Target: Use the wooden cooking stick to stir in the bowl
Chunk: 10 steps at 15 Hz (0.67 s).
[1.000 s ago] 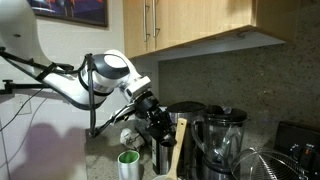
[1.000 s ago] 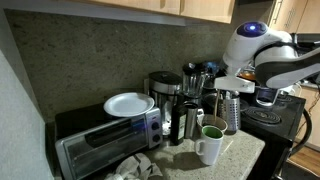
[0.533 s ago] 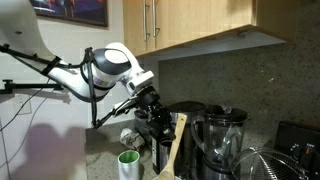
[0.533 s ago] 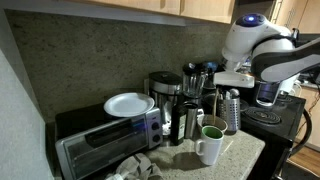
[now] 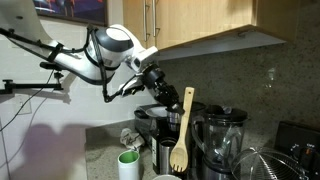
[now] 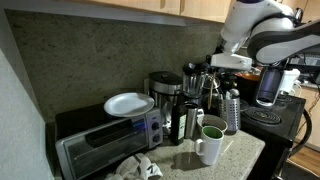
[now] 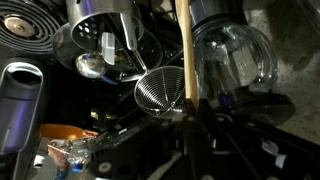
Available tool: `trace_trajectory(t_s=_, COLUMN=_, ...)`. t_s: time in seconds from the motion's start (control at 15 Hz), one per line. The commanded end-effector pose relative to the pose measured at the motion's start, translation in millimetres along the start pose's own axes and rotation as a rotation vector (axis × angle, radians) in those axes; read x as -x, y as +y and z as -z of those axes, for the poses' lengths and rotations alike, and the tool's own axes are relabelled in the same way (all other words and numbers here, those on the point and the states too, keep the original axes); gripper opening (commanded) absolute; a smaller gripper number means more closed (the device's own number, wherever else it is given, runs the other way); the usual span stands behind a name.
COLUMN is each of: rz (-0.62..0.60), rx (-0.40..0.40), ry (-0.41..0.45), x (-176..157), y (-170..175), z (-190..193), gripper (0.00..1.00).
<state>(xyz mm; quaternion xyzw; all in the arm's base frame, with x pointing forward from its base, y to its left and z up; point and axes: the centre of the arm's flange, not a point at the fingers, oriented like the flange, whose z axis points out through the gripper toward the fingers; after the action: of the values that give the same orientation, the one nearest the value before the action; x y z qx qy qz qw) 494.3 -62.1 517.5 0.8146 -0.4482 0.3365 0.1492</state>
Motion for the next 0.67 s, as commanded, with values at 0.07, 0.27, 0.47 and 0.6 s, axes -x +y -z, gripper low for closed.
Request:
trace_trajectory(t_s=0.07, rz=-0.035, rx=0.031, ry=0.061, x=-47.9, y=-4.5, z=30.4, gripper=0.05)
trace_trajectory(t_s=0.27, rz=-0.081, rx=0.075, ry=0.096, x=-79.0, y=4.3, z=37.0, gripper=0.05)
trace_trajectory(t_s=0.47, rz=-0.116, rx=0.126, ry=0.121, x=-101.4, y=18.3, z=39.8, gripper=0.05)
trace_trajectory(t_s=0.6, rz=-0.128, rx=0.161, ry=0.131, x=-109.3, y=28.6, z=38.6, gripper=0.05)
